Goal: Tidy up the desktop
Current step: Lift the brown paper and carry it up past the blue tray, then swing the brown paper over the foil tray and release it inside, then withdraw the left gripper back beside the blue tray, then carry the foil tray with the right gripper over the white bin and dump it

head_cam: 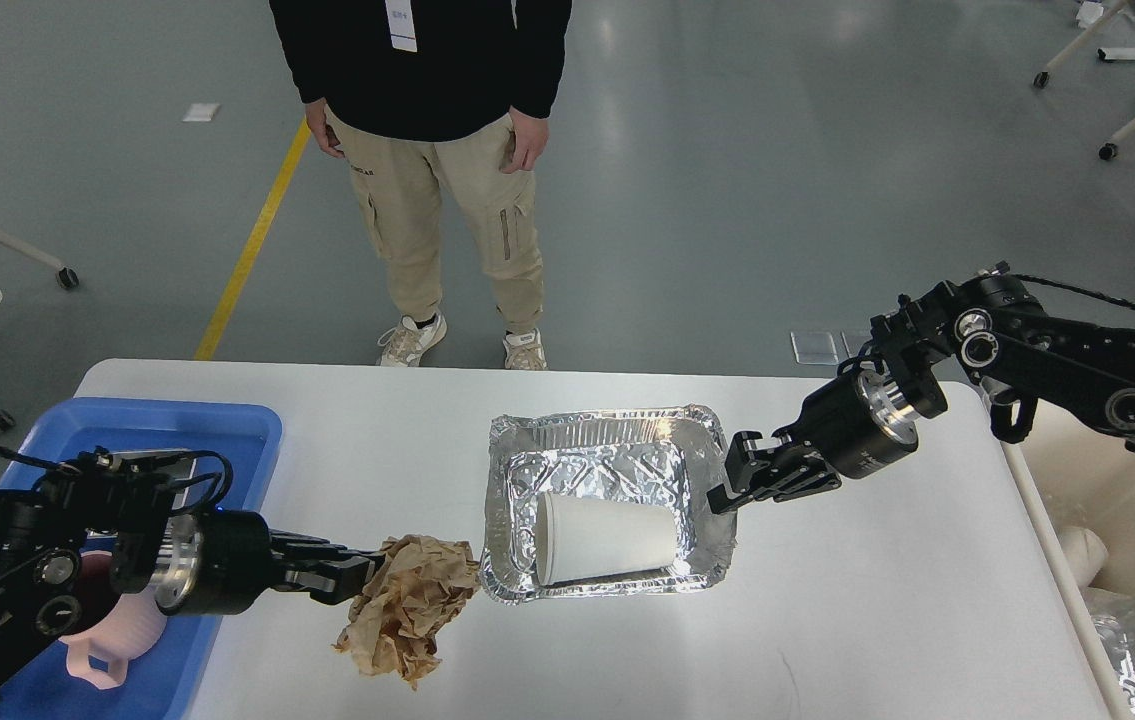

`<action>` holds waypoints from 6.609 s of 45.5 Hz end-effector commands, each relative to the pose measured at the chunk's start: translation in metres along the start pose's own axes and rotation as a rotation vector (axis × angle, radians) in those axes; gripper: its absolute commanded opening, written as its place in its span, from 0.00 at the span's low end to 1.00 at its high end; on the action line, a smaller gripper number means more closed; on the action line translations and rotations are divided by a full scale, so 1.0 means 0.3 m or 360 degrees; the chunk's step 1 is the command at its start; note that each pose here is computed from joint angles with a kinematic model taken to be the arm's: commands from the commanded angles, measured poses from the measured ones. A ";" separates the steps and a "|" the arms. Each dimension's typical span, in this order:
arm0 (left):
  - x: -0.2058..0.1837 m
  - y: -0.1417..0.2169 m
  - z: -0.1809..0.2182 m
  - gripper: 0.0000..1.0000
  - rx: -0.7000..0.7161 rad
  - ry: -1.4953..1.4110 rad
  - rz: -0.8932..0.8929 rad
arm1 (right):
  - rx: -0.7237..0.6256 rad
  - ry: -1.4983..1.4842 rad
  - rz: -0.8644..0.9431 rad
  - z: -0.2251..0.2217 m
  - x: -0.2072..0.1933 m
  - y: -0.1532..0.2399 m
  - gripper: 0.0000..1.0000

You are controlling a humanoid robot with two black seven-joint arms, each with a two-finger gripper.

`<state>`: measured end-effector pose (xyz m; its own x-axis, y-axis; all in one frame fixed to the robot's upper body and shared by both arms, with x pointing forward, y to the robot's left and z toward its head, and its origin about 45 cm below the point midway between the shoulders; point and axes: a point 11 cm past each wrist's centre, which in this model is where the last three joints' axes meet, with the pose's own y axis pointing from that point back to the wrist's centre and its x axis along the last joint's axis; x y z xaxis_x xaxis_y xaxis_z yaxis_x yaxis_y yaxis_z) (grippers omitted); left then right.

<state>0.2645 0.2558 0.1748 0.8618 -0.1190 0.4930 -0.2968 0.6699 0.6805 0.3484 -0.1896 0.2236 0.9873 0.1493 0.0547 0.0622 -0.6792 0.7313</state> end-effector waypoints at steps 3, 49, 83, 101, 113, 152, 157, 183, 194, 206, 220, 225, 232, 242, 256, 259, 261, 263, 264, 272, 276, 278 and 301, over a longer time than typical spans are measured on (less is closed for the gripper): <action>-0.006 0.074 -0.044 0.10 0.0050 0.0096 0.0133 | -0.0005 0.0012 0.0008 -0.007 0.007 0.007 0.00; 0.285 0.625 -0.103 0.11 0.0061 0.0245 0.1116 | -0.0031 0.0034 -0.0013 -0.015 0.008 0.007 0.00; 0.572 0.172 0.354 0.12 -0.0436 -0.0298 0.0633 | -0.0030 0.0084 -0.0023 -0.052 0.018 0.011 0.00; 0.541 -0.052 0.451 0.12 -0.0454 -0.0433 0.0383 | -0.0037 0.0116 -0.0036 -0.071 0.015 0.025 0.00; 0.515 -0.099 0.415 0.14 -0.0406 -0.0404 0.0324 | -0.0048 0.0108 -0.0039 -0.061 0.011 0.028 0.00; 0.524 -0.127 0.378 0.94 -0.0479 -0.0203 0.0530 | -0.0057 0.0069 0.0003 -0.042 0.018 0.075 0.00; 0.537 -0.119 0.375 0.95 -0.0507 -0.0163 0.0614 | -0.0063 0.0066 -0.0001 -0.038 0.015 0.072 0.00; 0.423 0.129 -0.081 0.97 -0.0109 0.0639 0.1304 | -0.0090 0.0044 -0.0026 -0.012 0.001 0.059 0.00; 0.240 0.293 -0.275 0.97 -0.0115 0.1330 0.1322 | -0.0096 0.0041 -0.0025 -0.009 0.001 0.062 0.00; 0.208 0.488 -0.434 0.97 -0.0405 0.2005 0.1704 | -0.0100 0.0032 -0.0023 -0.002 0.001 0.061 0.00; 0.151 0.614 -0.497 0.97 -0.0505 0.2302 0.1772 | -0.0118 -0.0012 -0.0021 0.030 -0.010 0.077 0.00; 0.135 0.608 -0.524 0.97 -0.0489 0.2386 0.1837 | -0.0120 -0.0031 -0.0003 0.039 -0.009 0.093 0.00; 0.085 0.532 -0.550 0.97 -0.0593 0.2521 0.1828 | -0.0128 -0.0043 0.0013 0.051 -0.010 0.110 0.00; 0.051 0.459 -0.543 0.97 -0.0670 0.2746 0.1673 | -0.0127 -0.0050 0.0037 0.055 -0.008 0.127 0.00; 0.093 0.485 -0.516 0.97 -0.0816 0.2958 0.1471 | -0.0138 -0.0083 0.0079 0.080 -0.009 0.172 0.00; 0.120 0.493 -0.508 0.97 -0.0879 0.2962 0.1468 | -0.0129 -0.0103 0.0093 0.086 -0.009 0.182 0.00; 0.125 0.493 -0.505 0.97 -0.0902 0.2969 0.1465 | -0.0110 -0.0127 0.0104 0.086 -0.008 0.190 0.00; 0.126 0.497 -0.507 0.97 -0.0916 0.2960 0.1468 | -0.0084 -0.0159 0.0119 0.088 -0.008 0.200 0.00; 0.123 0.500 -0.512 0.97 -0.0915 0.2963 0.1478 | -0.0075 -0.0174 0.0126 0.091 -0.008 0.206 0.00; 0.122 0.519 -0.531 0.97 -0.0978 0.2910 0.1532 | -0.0044 -0.0301 0.0206 0.144 -0.027 0.278 0.00; 0.123 0.528 -0.536 0.97 -0.1003 0.2879 0.1575 | -0.0037 -0.0389 0.0249 0.191 -0.052 0.319 0.00; 0.117 0.529 -0.540 0.97 -0.0992 0.2879 0.1580 | -0.0041 -0.0433 0.0273 0.217 -0.067 0.342 0.00; 0.092 0.521 -0.547 0.97 -0.1010 0.2872 0.1583 | -0.0048 -0.0933 0.0687 0.452 -0.255 0.675 0.00</action>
<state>0.3095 0.4795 0.2078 0.0125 0.7198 -0.6941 -0.9659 0.1881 0.1777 0.3156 -0.4115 0.2713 0.8844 -0.4662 -0.0215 -0.2959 -0.5958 0.7466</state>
